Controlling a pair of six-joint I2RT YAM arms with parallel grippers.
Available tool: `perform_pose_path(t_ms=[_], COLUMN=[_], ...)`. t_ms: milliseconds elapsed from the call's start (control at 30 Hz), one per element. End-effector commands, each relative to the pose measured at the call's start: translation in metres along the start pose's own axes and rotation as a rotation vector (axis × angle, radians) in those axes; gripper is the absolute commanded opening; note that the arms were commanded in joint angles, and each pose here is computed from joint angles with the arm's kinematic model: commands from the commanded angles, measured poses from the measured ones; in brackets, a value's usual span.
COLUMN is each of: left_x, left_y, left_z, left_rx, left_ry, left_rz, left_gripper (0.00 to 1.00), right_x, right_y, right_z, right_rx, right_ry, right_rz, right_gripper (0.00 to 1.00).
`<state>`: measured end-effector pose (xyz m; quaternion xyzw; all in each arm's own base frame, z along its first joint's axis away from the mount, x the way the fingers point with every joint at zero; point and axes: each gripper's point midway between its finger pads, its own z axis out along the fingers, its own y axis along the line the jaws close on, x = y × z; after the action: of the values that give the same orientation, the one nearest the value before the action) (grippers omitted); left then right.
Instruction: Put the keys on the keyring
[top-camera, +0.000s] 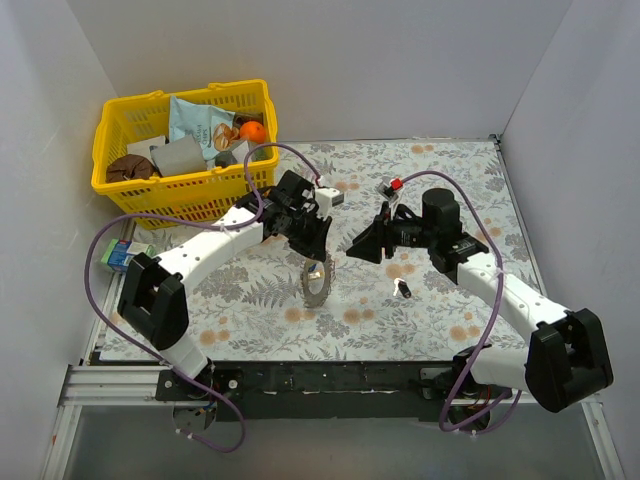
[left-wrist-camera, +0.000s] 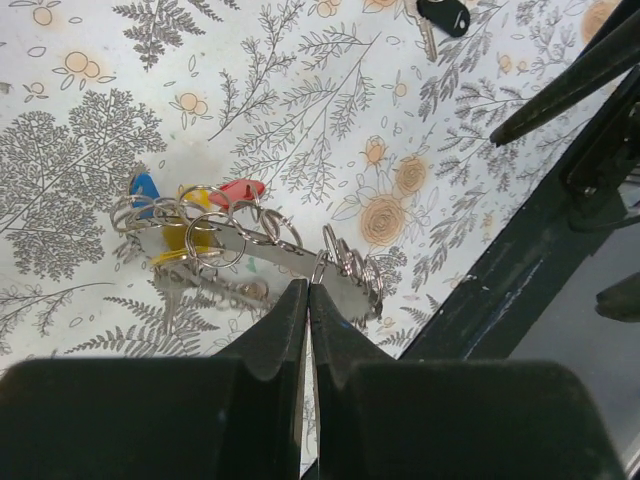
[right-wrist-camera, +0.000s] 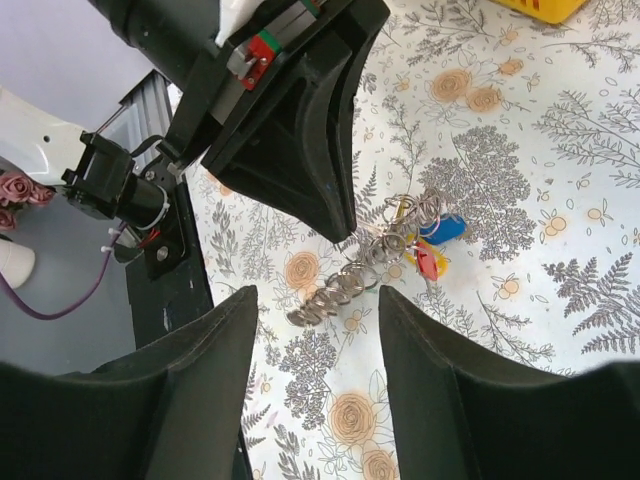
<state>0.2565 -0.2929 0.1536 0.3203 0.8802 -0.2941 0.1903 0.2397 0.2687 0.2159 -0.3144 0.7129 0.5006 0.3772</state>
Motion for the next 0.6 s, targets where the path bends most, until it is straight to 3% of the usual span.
perform_pose_path(t_ms=[0, 133, 333, 567], left_x=[-0.018, -0.017, -0.017, -0.018], left_y=[-0.004, -0.009, -0.020, -0.032], left_z=[-0.008, -0.006, -0.014, -0.021], left_rx=[-0.065, -0.075, -0.046, 0.014], left_ry=[-0.052, -0.051, -0.096, -0.142], left_rz=[0.120, 0.179, 0.261, 0.327], left_gripper=[0.00, 0.00, 0.00, 0.00], right_x=[0.002, 0.002, 0.001, 0.014], right_y=[-0.002, 0.003, -0.002, -0.003], right_z=[0.002, 0.005, 0.005, 0.010], right_rx=[-0.036, -0.097, -0.088, -0.114], right_ry=[0.003, 0.020, 0.031, -0.002], right_rz=[-0.038, -0.064, -0.134, -0.090], right_gripper=[0.56, 0.55, 0.63, 0.57])
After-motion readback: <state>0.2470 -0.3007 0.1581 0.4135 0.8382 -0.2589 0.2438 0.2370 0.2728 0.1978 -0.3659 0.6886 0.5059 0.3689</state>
